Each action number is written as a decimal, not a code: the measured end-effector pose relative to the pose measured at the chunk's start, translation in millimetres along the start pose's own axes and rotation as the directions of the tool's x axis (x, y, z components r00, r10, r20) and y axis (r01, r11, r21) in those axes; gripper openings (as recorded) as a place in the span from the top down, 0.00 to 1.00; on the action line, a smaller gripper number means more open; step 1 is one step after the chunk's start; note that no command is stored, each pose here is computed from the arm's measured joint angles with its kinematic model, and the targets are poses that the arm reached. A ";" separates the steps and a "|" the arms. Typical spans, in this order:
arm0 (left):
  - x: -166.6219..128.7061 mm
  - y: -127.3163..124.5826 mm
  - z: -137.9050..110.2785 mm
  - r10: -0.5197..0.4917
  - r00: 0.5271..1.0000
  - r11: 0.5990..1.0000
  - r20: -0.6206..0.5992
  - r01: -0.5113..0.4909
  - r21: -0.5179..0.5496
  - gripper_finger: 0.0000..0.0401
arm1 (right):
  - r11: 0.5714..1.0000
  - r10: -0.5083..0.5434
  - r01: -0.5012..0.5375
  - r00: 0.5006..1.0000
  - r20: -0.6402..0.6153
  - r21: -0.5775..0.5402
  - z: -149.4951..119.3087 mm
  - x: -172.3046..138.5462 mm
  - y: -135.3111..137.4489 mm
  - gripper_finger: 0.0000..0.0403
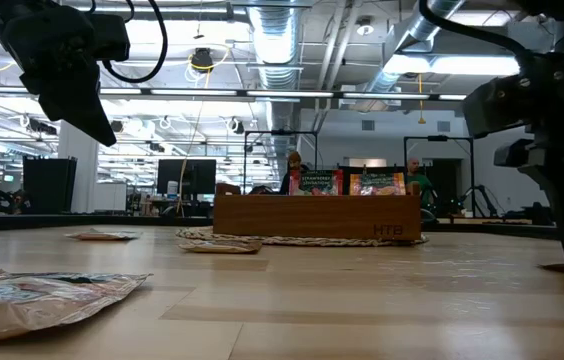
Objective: Pick & Place Tea
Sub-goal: Put the brown tea bag into the left section of the wooden organizer
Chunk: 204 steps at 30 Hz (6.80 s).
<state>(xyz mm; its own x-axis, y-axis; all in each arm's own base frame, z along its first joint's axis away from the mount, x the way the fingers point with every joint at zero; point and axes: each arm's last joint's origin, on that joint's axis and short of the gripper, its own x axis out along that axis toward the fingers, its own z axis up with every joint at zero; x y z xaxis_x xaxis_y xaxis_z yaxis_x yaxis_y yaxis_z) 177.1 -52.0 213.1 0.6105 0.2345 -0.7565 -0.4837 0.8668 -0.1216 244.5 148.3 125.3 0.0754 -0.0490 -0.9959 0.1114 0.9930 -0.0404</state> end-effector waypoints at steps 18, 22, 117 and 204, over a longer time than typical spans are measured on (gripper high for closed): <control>0.0 0.0 0.0 0.000 1.000 1.000 0.000 0.000 0.000 1.00 | 0.999 0.016 -0.015 0.999 -0.030 0.034 4.1 0.6 -7.5 1.00; 0.0 0.0 0.0 0.000 1.000 1.000 0.000 0.000 0.000 1.00 | 0.999 0.009 -0.008 0.999 -0.042 0.034 4.2 0.6 -9.8 1.00; -5.6 -1.2 101.7 -0.260 0.672 0.834 0.693 0.519 -0.190 0.59 | 0.892 -0.375 0.451 0.697 0.610 0.033 155.5 -192.7 -88.3 1.00; 16.0 -2.5 90.5 -0.257 0.787 0.881 0.561 0.429 -0.197 1.00 | 0.914 -0.191 0.361 0.784 0.591 -0.184 193.3 -195.0 -87.1 0.89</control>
<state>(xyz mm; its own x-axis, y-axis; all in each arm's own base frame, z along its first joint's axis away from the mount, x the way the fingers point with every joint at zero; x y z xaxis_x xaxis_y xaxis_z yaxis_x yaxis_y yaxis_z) 244.9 -10.5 259.5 0.9567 0.2084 -0.2031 -0.2880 0.7778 -0.5586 411.7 50.5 338.5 0.6238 -0.2915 -0.7252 -0.0529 0.9100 -0.4112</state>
